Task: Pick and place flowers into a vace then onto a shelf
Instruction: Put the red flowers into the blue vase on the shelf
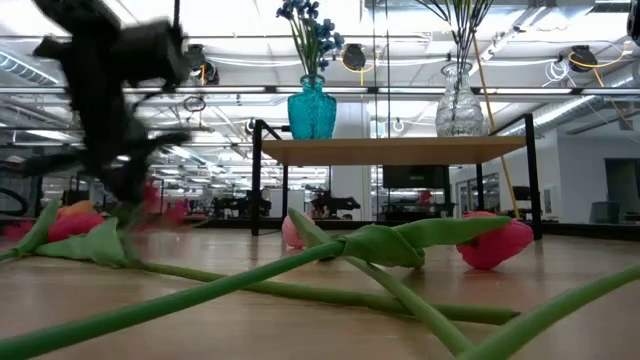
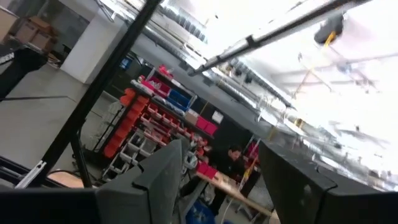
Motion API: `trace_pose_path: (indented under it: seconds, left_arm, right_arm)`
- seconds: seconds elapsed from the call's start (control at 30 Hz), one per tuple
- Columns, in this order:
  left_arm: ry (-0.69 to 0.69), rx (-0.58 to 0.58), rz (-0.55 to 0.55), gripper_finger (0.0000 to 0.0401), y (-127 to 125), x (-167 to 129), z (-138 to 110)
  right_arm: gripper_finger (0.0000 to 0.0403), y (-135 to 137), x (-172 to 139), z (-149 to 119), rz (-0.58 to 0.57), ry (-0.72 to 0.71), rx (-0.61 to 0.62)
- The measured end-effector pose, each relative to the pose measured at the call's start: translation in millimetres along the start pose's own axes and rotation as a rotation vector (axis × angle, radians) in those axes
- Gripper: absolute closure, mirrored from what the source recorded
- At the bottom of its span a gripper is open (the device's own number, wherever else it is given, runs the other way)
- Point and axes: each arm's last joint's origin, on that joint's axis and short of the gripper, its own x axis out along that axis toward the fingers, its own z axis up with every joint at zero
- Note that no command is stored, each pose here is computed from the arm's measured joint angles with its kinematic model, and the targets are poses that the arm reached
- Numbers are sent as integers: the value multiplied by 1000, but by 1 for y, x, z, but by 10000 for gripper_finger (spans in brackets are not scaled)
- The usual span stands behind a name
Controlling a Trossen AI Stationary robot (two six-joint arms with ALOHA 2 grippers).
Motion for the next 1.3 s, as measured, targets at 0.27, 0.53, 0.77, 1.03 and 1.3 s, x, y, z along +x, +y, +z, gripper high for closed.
trace_pose_path:
  seconds: [0.27,0.53,0.77,1.03,1.3]
  left_arm:
    - [-302,270,-431,390,-71,-119,21]
    - [-739,669,-663,390,-116,-268,35]
    - [-1219,933,-527,390,-164,-324,39]
    - [-1491,1028,-314,391,-207,-314,46]
    - [-1503,931,-388,391,-224,-296,64]
  right_arm:
    - [195,-1,0,-1,-24,45,96]
    - [195,-1,0,-1,-25,43,99]
    - [195,-1,0,-1,-25,42,135]
    - [195,1,0,-2,-19,46,162]
    - [195,3,1,-2,-13,49,151]
